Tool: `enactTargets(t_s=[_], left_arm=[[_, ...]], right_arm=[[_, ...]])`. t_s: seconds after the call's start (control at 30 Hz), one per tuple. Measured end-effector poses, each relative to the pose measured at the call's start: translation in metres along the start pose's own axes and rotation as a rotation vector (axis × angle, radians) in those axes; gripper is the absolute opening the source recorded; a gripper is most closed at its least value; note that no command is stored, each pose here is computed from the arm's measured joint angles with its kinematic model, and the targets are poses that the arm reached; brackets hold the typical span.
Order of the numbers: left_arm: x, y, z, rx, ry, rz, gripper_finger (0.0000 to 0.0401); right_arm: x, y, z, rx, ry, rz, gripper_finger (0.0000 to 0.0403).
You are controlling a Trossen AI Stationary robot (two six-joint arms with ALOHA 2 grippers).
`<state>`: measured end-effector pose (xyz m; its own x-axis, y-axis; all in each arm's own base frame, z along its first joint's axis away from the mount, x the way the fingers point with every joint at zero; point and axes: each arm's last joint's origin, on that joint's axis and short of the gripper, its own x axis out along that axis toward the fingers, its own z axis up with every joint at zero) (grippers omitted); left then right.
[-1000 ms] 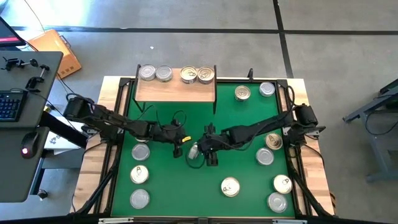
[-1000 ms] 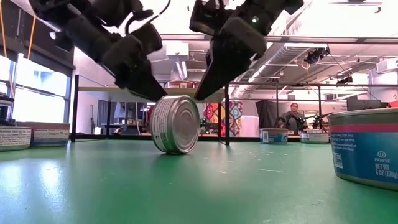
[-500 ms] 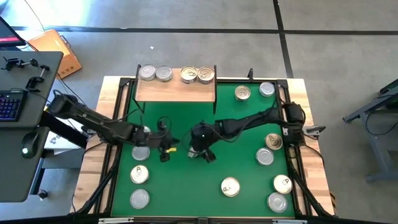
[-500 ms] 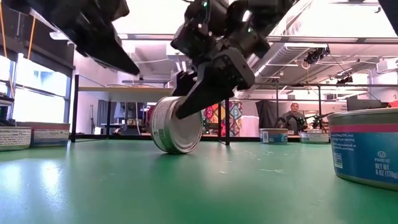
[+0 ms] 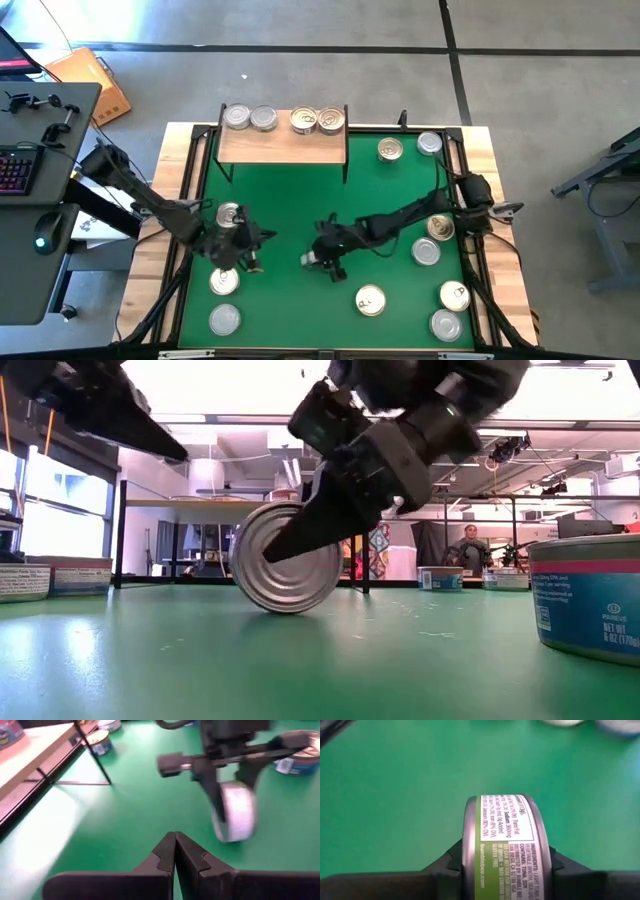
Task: Stack canned seafood by type on shelf
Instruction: Put the green tuna can on the shelf
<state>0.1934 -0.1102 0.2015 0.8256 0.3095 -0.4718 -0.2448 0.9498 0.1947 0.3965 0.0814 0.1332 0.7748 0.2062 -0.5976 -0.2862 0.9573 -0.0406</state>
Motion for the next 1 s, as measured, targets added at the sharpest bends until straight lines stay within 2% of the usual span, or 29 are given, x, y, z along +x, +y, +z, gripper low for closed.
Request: enactTargets(t_s=[0.1,0.2,0.27,0.37,0.5,0.67,0.8,0.9,1.0], left_arm=[[-0.002,-0.006,-0.012,-0.025,-0.061,-0.025,0.0],[-0.002,-0.01,-0.02,-0.057,-0.18,-0.073,0.0001],[-0.001,-0.011,-0.023,-0.04,-0.271,-0.126,0.0008],[-0.001,-0.012,-0.021,0.019,-0.408,-0.196,0.0036],[0.006,-0.015,-0.016,0.112,-0.505,-0.252,0.0101],[0.024,-0.02,-0.01,0.175,-0.49,-0.193,0.0201],[0.032,-0.023,-0.006,0.142,-0.466,-0.186,0.026],[0.034,-0.024,-0.009,0.133,-0.441,-0.194,0.027],[0.035,-0.025,-0.01,0.109,-0.431,-0.199,0.0254]], right_arm=[[-0.006,0.009,-0.007,0.029,-0.15,-0.082,0.0113],[-0.018,0.016,0.005,0.031,-0.338,-0.181,0.0113],[-0.023,0.02,0.008,0.029,-0.414,-0.211,0.0113],[-0.025,0.021,0.009,0.011,-0.462,-0.223,0.0113],[-0.03,0.023,0.021,-0.004,-0.534,-0.215,0.0113],[-0.03,0.023,0.026,-0.017,-0.542,-0.199,0.0113],[-0.031,0.023,0.027,-0.014,-0.544,-0.2,0.0113],[-0.031,0.023,0.028,-0.016,-0.547,-0.201,0.0113],[-0.034,0.023,0.03,-0.015,-0.559,-0.203,0.0113]])
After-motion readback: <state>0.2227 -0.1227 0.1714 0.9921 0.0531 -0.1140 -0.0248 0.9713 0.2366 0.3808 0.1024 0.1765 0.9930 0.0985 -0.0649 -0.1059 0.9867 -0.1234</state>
